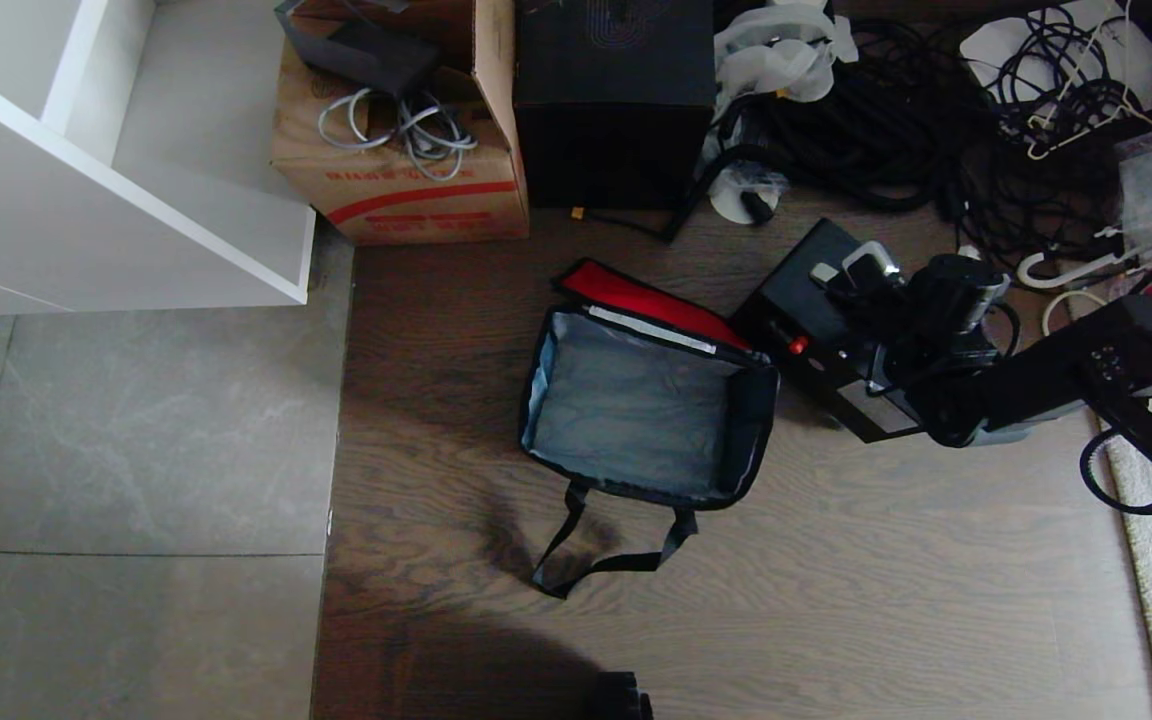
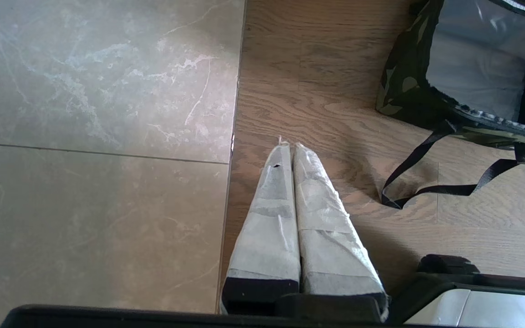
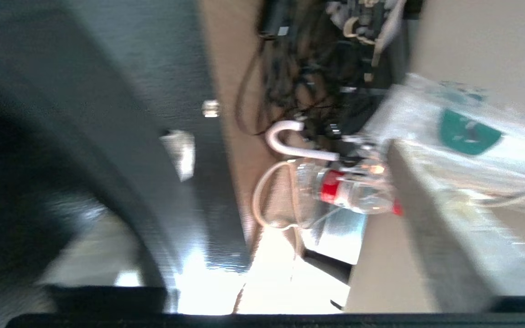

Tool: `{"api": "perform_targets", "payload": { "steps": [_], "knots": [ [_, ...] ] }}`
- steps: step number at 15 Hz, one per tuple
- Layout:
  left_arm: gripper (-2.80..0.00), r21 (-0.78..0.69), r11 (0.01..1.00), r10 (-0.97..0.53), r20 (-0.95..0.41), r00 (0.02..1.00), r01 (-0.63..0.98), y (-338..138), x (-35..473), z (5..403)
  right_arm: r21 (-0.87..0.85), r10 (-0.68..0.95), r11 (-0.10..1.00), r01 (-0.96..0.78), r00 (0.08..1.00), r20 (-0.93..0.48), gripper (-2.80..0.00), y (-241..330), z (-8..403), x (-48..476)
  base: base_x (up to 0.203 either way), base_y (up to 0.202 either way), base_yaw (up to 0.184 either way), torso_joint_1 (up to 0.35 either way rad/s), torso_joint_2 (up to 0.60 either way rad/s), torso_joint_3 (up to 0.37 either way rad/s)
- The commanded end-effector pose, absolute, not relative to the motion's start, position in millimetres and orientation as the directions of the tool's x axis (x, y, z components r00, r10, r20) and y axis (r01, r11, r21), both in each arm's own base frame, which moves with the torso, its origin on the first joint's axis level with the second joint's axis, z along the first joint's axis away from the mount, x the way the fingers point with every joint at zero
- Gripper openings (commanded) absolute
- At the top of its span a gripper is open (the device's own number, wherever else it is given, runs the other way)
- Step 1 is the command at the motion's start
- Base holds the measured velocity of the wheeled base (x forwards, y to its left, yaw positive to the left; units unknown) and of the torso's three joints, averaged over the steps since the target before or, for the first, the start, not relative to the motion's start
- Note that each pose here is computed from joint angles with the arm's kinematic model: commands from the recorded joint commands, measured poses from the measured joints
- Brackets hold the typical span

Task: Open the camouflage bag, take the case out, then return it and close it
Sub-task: Grip the handle again

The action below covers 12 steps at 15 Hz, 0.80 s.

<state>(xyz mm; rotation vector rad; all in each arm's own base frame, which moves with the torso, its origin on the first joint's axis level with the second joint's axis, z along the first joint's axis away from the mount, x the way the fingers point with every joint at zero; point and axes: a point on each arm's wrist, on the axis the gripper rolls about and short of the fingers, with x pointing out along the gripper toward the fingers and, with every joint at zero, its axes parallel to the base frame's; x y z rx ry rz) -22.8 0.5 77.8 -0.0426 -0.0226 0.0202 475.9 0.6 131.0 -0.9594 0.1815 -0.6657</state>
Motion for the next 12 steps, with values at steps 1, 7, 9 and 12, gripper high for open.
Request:
{"api": "perform_targets", "payload": {
  "steps": [1, 7, 9, 12],
  "knots": [
    [-2.8, -0.043, 0.999, 0.021, 0.015, 1.0, -0.021, 0, -22, 76, -0.799, -0.594, 0.413, 0.436, 0.795, 0.126, -2.8, 5, 126, 472, 0.0, 0.0, 0.0, 0.0, 0.0, 0.0],
    [-2.8, -0.043, 0.999, 0.021, 0.014, 1.0, -0.021, 0, -22, 75, -0.768, -0.581, 0.438, 0.466, 0.799, 0.154, -2.8, 14, 138, 462, 0.0, 0.0, 0.0, 0.0, 0.0, 0.0],
    [-2.8, -0.043, 0.999, 0.021, 0.015, 1.0, -0.021, 0, -22, 76, -0.764, -0.581, 0.439, 0.473, 0.798, 0.16, -2.8, 13, 146, 458, 0.0, 0.0, 0.0, 0.0, 0.0, 0.0],
    [-2.8, -0.043, 0.999, 0.021, 0.014, 1.0, -0.021, 0, -22, 75, -0.759, -0.58, 0.437, 0.484, 0.796, 0.174, -2.8, 11, 167, 449, 0.0, 0.0, 0.0, 0.0, 0.0, 0.0]
  ]
}}
